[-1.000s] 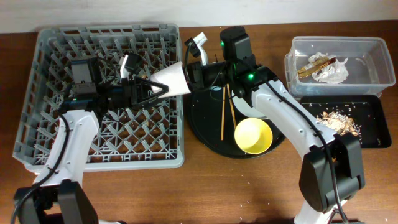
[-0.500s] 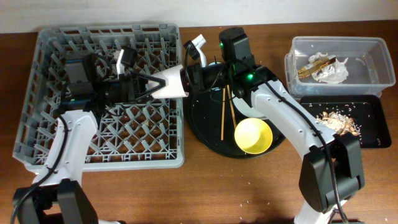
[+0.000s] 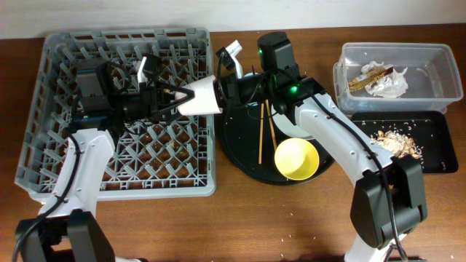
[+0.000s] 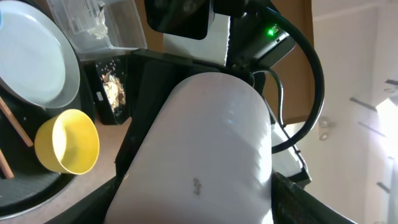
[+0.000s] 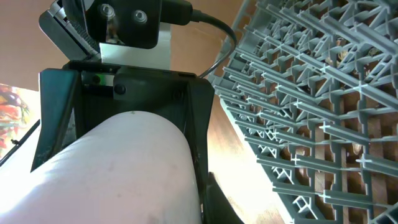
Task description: Sort waste into correct bins and load items into the dishwasher rack
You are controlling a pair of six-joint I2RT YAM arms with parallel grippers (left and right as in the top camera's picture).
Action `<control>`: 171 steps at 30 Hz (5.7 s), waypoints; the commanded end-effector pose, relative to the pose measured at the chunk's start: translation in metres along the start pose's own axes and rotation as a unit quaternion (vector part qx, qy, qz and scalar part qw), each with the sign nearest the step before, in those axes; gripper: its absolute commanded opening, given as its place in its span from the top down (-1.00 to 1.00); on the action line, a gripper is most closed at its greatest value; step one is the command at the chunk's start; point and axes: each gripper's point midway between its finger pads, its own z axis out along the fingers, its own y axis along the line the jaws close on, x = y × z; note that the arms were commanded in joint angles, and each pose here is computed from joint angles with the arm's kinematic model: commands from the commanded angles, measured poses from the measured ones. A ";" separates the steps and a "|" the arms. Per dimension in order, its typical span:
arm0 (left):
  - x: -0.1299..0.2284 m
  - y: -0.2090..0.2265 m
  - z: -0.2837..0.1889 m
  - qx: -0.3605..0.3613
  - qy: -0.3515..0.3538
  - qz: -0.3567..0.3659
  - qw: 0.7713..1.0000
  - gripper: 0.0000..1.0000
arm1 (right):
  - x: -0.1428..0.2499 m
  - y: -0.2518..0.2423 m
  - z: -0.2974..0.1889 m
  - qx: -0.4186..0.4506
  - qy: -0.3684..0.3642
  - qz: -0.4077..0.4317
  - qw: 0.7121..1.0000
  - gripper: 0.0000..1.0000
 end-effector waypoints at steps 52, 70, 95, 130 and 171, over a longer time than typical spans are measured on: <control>-0.086 -0.028 -0.036 -0.077 -0.197 0.127 0.969 0.47 | 0.050 -0.138 -0.164 0.338 -0.020 0.152 0.929 -0.97; -0.031 0.055 -0.079 -0.492 -0.174 0.114 0.845 0.46 | 0.054 -0.141 -0.166 0.348 -0.015 0.156 0.924 -0.97; 0.054 0.161 -0.043 -0.660 0.062 0.032 0.748 0.08 | 0.064 -0.142 -0.169 0.360 -0.003 0.172 0.917 -0.97; -0.056 0.147 0.135 -0.523 -0.008 0.217 0.824 -0.59 | 0.066 -0.009 -0.323 0.571 -0.220 0.170 0.773 -0.97; -0.072 0.073 -0.013 -0.590 -0.094 0.116 0.793 -0.54 | -0.020 -0.261 -0.130 0.510 -0.139 0.174 0.831 0.35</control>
